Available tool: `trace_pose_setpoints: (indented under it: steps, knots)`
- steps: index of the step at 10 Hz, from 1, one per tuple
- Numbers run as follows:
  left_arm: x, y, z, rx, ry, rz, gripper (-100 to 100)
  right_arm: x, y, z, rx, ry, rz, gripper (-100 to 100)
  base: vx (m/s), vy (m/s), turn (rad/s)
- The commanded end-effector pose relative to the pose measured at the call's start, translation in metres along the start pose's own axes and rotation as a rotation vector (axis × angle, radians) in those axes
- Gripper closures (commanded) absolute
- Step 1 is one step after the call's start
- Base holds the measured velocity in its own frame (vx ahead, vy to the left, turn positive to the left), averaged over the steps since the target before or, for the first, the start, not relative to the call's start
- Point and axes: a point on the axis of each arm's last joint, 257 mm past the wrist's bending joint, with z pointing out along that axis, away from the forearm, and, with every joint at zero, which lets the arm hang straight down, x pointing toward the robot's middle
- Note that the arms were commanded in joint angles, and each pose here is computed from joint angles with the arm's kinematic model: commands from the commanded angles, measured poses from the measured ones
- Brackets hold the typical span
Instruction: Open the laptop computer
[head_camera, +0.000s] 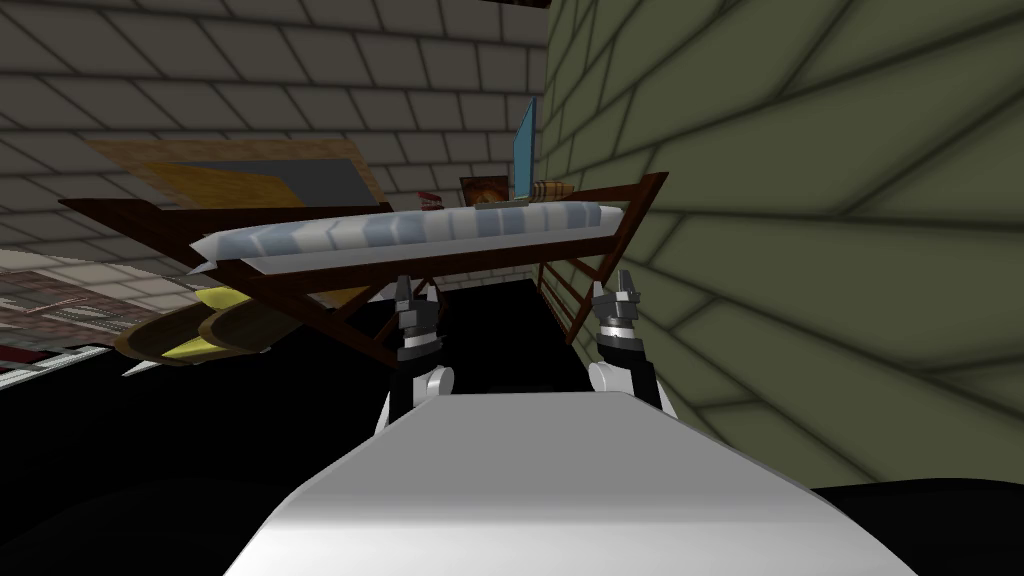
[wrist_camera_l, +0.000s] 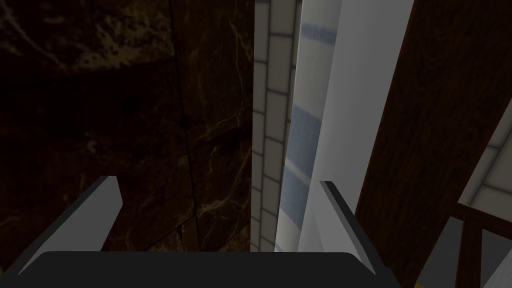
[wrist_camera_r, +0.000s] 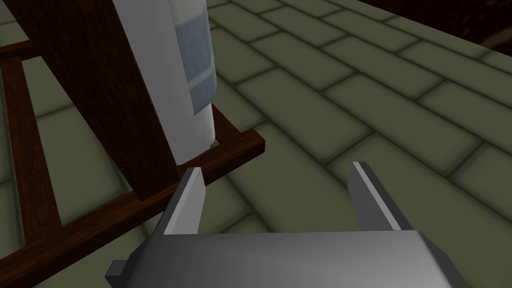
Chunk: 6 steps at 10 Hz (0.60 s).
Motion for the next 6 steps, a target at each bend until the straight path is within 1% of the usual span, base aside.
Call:
trace_pose_setpoints:
  steps: [1, 6]
  knots:
    - [0.0000, 0.0000, 0.0000, 0.000, 0.000, 0.000, 0, 0.0000, 0.0000, 0.0000, 0.000, 0.000, 0.000, 0, 0.000, 0.000, 0.000]
    - [0.0000, 0.0000, 0.0000, 0.000, 0.000, 0.000, 0, 0.0000, 0.0000, 0.0000, 0.000, 0.000, 0.000, 0, 0.000, 0.000, 0.000]
